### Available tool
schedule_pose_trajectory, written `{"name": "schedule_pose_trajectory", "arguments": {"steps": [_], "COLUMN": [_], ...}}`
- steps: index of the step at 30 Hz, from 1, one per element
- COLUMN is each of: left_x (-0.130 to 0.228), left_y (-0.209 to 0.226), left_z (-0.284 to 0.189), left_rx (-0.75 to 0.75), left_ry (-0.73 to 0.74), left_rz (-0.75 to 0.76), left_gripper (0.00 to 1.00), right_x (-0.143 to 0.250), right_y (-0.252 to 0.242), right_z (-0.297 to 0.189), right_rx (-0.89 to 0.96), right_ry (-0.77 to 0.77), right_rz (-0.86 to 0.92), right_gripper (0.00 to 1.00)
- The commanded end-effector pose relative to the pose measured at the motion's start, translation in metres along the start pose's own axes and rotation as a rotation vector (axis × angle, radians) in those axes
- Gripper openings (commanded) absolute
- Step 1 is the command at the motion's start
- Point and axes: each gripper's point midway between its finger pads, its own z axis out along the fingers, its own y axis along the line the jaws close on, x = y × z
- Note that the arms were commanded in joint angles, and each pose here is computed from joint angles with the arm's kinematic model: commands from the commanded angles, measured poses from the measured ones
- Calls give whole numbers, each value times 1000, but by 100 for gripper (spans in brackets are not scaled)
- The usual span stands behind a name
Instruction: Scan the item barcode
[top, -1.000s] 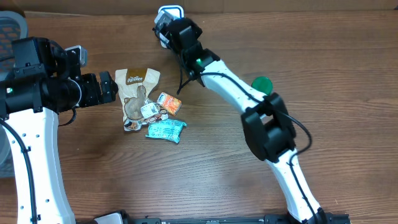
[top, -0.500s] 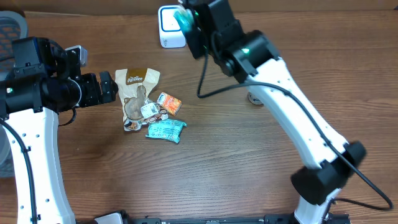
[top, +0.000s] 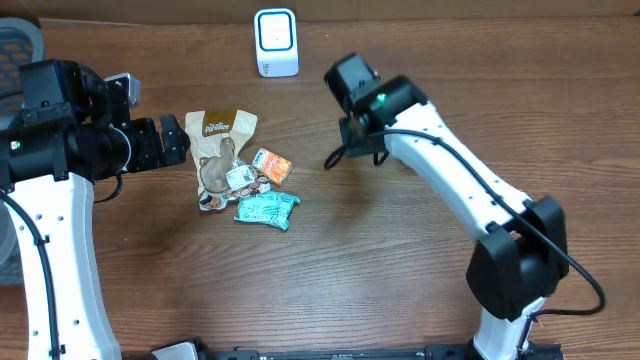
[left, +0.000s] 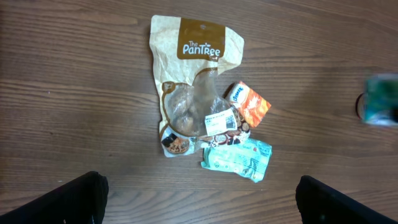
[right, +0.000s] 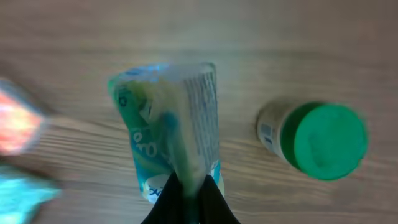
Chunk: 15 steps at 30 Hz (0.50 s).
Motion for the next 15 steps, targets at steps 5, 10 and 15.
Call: {"name": "schedule_pose_trajectory", "arguments": {"steps": [5, 10, 15], "left_x": [-1, -1, -1], "left_y": [-5, -5, -5], "left_z": [-1, -1, -1], "left_rx": [17, 17, 17], "left_ry": [-5, -6, -6], "left_rz": [0, 0, 0], "left_gripper": [100, 100, 99], "right_x": [10, 23, 26], "right_y": [-57, -86, -100], "right_z": [53, 69, 72], "right_rx": [256, 341, 357], "right_ry": [-66, -49, -30], "right_rz": [62, 87, 107], "right_gripper": [4, 4, 4]}}
